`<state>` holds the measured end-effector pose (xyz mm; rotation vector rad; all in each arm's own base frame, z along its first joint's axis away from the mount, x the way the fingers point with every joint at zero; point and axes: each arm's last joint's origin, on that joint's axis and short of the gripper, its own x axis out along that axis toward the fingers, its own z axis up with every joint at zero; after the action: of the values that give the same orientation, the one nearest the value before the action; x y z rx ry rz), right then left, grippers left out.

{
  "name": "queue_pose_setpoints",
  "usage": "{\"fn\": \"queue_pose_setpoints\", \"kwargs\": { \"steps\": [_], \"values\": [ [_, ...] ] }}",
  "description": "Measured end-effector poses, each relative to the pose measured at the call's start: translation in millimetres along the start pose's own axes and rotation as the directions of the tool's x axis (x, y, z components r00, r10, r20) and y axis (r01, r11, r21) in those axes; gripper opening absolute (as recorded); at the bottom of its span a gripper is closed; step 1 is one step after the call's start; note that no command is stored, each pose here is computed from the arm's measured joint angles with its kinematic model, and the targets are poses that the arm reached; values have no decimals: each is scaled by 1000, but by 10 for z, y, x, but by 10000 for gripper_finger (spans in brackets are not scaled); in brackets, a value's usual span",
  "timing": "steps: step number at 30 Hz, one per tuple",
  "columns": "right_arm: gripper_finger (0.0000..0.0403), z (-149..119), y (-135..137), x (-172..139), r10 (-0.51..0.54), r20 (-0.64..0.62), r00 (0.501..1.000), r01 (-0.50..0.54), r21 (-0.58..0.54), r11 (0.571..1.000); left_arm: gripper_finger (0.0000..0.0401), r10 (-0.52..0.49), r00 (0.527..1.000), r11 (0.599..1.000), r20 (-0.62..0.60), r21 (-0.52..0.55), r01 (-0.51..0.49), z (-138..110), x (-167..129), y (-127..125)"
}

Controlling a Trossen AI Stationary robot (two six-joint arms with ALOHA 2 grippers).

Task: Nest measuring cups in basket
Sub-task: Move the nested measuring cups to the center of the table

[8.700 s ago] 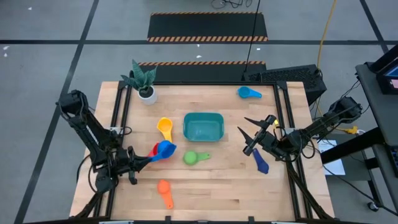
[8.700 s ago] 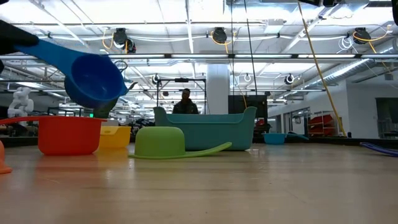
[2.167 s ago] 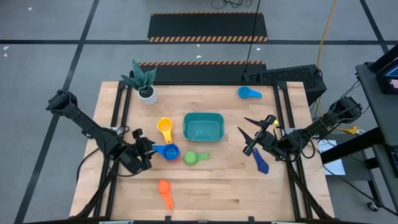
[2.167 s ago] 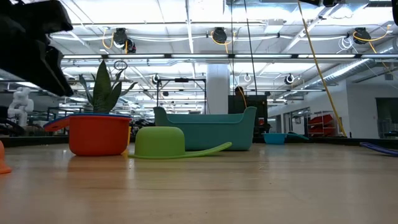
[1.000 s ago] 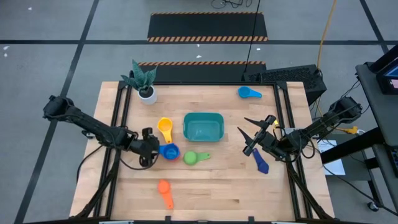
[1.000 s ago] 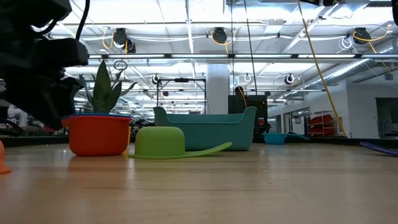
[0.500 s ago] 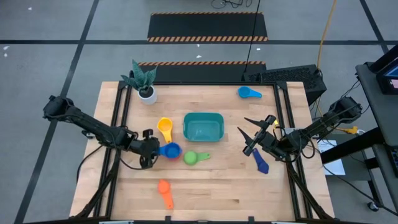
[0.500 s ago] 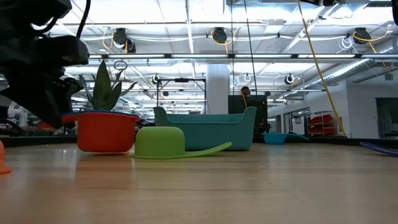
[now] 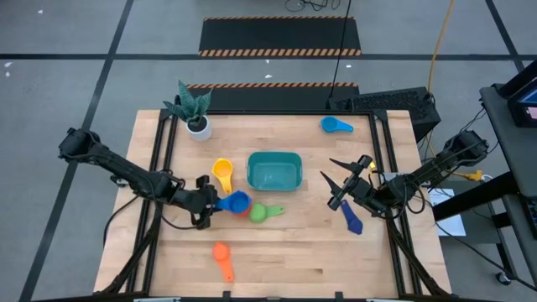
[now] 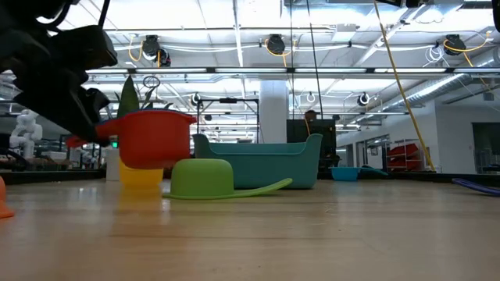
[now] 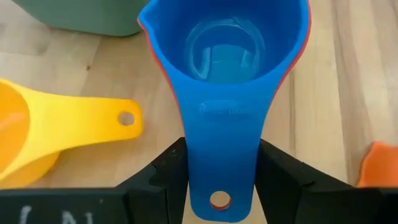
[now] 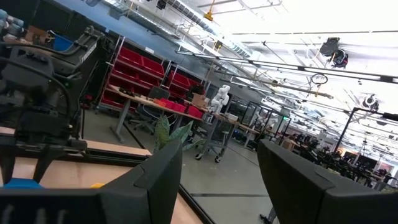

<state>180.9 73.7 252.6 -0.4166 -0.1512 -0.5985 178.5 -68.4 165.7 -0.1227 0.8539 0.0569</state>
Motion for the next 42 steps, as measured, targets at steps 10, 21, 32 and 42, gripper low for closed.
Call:
{"fn": "queue_pose_setpoints", "kwargs": {
  "steps": [10,21,32,42],
  "values": [
    [203,0,0,0,0,-1,1000,0,7,1000,151,-38,999,999,-12,27,38,5,142,-267],
    [203,0,-1,0,-1,-1,1000,1,11,1000,150,-20,998,987,-61,160,29,310,450,-648],
    [203,-14,14,-1,9,-9,1000,-8,22,1000,152,2,992,977,-123,210,24,347,560,-722],
    [203,-10,139,31,115,-45,992,-115,1,993,198,-3,993,981,-116,191,26,360,566,-717]
  ]
}}
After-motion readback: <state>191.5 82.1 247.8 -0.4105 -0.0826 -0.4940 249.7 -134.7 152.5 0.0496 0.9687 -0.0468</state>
